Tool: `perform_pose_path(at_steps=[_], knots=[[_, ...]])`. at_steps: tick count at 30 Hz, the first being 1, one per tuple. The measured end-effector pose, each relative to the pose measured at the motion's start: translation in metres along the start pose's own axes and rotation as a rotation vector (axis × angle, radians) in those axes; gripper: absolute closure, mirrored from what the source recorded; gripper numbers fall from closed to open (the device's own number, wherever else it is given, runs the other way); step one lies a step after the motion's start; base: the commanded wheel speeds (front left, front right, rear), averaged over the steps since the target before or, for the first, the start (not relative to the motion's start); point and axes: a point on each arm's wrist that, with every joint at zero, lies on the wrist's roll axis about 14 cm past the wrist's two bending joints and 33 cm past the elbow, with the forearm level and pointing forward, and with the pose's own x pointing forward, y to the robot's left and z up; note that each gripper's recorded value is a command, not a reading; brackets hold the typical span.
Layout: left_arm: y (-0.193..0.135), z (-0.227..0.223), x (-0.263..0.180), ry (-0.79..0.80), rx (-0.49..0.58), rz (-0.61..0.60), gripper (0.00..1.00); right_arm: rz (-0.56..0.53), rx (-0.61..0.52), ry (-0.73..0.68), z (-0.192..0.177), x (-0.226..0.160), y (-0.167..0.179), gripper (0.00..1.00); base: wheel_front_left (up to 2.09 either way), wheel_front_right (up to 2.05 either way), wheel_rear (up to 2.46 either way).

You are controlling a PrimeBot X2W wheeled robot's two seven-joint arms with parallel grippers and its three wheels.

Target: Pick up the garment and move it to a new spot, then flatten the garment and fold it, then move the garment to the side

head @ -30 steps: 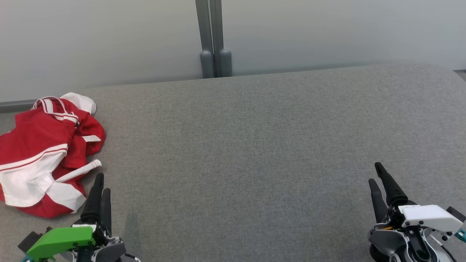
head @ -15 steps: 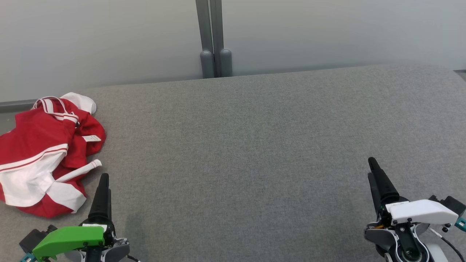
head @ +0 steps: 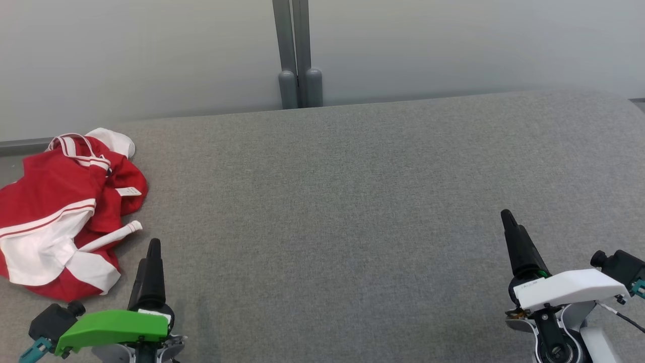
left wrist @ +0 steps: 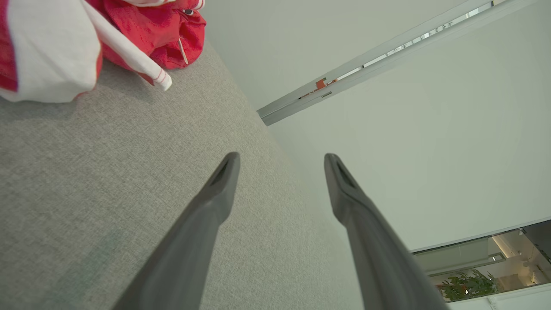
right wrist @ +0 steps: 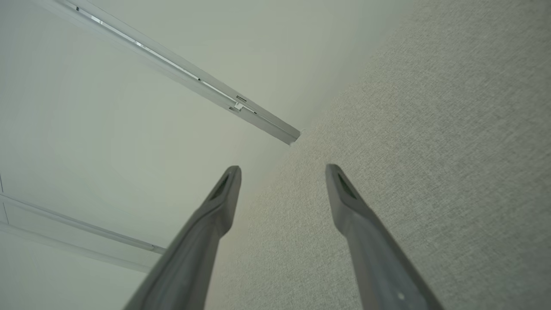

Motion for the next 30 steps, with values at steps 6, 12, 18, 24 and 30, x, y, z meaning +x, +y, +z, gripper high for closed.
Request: perform_pose_path(at_steps=[6,12,18,24,30], knots=[[-0.0008,-0.0041,-0.0012,0.010,0.163,-0.003,0.00,0.011,-0.139,0.001,-0.0002,-0.0020,0.0019,0.00,0.00,0.00,0.00],[0.0019,-0.0060,-0.0032,0.011,0.270,0.000,0.00,0.020,-0.251,0.000,-0.0011,-0.0036,0.0029,0.00,0.00,0.00,0.00],[0.0007,-0.0065,-0.0032,0.009,0.370,-0.009,0.00,0.027,-0.337,0.001,-0.0029,-0.0041,0.0034,0.00,0.00,0.00,0.00],[-0.0018,-0.0070,-0.0029,0.005,0.454,-0.026,0.00,0.033,-0.418,0.002,-0.0040,-0.0044,0.0032,0.00,0.00,0.00,0.00],[-0.0041,-0.0053,-0.0021,-0.002,0.544,-0.042,0.00,0.043,-0.498,-0.001,-0.0043,-0.0042,0.0037,0.00,0.00,0.00,0.00]])
